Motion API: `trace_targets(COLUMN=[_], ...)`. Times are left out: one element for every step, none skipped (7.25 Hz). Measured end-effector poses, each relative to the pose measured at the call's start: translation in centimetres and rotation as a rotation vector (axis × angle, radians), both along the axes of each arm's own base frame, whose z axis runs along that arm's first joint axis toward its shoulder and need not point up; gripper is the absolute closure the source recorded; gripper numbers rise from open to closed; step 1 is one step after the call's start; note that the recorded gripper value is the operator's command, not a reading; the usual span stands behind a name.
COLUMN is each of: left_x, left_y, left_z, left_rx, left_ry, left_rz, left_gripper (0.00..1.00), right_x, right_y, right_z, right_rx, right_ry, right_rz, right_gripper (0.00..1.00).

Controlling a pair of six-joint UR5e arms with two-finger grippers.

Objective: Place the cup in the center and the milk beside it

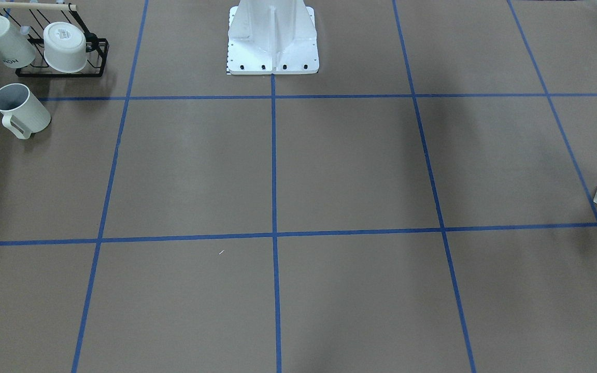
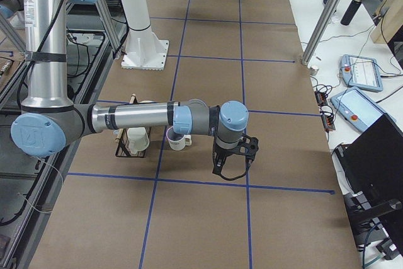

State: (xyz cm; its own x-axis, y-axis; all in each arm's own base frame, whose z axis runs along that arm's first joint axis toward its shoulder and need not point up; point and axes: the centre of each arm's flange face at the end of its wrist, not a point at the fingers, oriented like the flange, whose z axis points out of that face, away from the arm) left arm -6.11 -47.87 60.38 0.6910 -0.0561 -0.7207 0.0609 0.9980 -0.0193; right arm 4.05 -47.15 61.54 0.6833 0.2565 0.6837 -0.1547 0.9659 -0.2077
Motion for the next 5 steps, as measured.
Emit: trace_targets(left_x=[0.0, 0.0, 0.0, 0.0, 0.0], left_y=[0.0, 0.0, 0.2, 0.3, 0.5], left_z=[-0.1, -0.2, -0.5, -0.7, -0.8], left_rx=[0.003, 0.007, 0.014, 0.02, 0.023], left_ry=[0.001, 0.002, 0.002, 0.002, 0.003], left_rz=[0.0, 0.0, -0.001, -0.001, -0.002], left_gripper=[0.02, 0.02, 0.02, 0.02, 0.02], right_x=[0.0, 0.0, 0.0, 0.0, -0.1], right_y=[0.0, -0.1, -0.3, -0.7, -1.3], right_z=[0.0, -0.1, -0.4, -1.1, -2.1], right_rx=[0.001, 0.004, 0.011, 0.024, 0.044], right_ry=[0.0, 0.0, 0.001, 0.002, 0.0], right_rz=[0.0, -0.001, -0.001, -0.001, 0.0], right_gripper=[0.0, 0.0, 0.0, 0.0, 0.0])
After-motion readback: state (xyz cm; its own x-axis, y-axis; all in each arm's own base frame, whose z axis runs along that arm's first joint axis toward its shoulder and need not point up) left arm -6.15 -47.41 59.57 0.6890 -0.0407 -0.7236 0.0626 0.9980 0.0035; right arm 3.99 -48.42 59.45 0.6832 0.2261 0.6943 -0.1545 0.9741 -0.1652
